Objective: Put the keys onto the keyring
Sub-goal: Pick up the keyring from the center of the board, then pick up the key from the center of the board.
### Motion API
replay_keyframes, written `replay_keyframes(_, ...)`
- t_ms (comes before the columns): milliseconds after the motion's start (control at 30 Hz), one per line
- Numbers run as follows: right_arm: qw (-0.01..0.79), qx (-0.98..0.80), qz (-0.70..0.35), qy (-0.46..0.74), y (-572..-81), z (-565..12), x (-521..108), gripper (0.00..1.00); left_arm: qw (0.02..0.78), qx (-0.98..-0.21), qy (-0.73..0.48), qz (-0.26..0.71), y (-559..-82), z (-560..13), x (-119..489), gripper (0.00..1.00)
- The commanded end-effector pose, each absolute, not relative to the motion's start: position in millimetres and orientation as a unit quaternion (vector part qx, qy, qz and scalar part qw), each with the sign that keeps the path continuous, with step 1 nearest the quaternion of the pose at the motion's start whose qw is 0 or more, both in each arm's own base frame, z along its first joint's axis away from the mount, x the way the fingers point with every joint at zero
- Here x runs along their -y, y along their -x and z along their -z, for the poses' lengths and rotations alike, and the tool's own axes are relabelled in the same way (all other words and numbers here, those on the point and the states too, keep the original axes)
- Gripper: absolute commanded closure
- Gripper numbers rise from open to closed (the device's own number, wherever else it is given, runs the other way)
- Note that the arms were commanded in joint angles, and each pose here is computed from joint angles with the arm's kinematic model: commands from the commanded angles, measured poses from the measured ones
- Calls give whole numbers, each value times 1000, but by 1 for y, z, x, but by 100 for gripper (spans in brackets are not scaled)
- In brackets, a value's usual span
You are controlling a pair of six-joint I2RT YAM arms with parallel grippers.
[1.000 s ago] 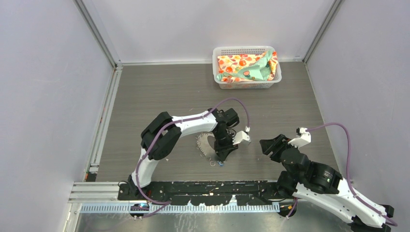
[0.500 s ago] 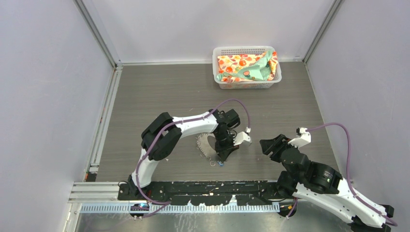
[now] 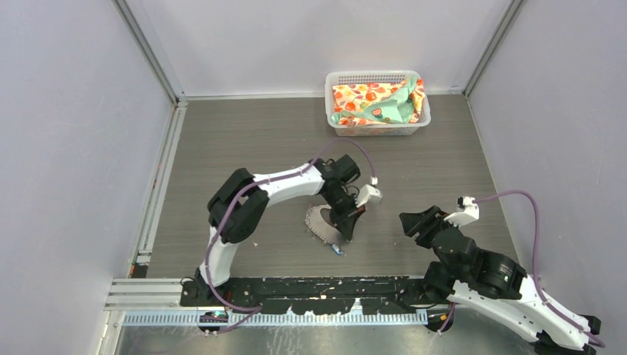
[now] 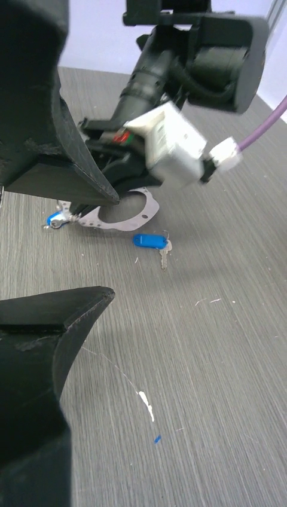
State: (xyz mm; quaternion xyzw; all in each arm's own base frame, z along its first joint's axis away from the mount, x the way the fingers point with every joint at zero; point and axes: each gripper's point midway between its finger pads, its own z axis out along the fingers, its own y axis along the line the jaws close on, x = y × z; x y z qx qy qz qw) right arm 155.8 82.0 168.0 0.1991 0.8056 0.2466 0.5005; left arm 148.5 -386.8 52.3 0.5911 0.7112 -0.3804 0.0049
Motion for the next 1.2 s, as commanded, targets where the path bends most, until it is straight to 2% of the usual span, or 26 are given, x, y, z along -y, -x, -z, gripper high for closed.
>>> replay_keyframes(0,531,-769,-280,-221,-160,-198,-77,43,91,-657,-555,502,-164,-142,402,100)
replay_keyframes(400,533,-771,-329,-119,-160,-222,-120,43,176,-614,-528,560,-179,-215,391,100)
replay_keyframes(700,398,-871,-284,45,-153,-129,-206,42,221,-662,-465,545,-209,-228,332,100)
replay_keyframes(833,368,-870,-312,101,-147,-100,-244,43,253,-658,-464,536,-206,-245,306,100)
replay_keyframes(1033,337,-875,-301,174,-131,-67,-266,49,317,-678,-429,506,-216,-256,266,100)
replay_keyframes(1167,305,-890,-268,208,-116,-49,-272,51,335,-663,-446,499,-203,-255,250,100)
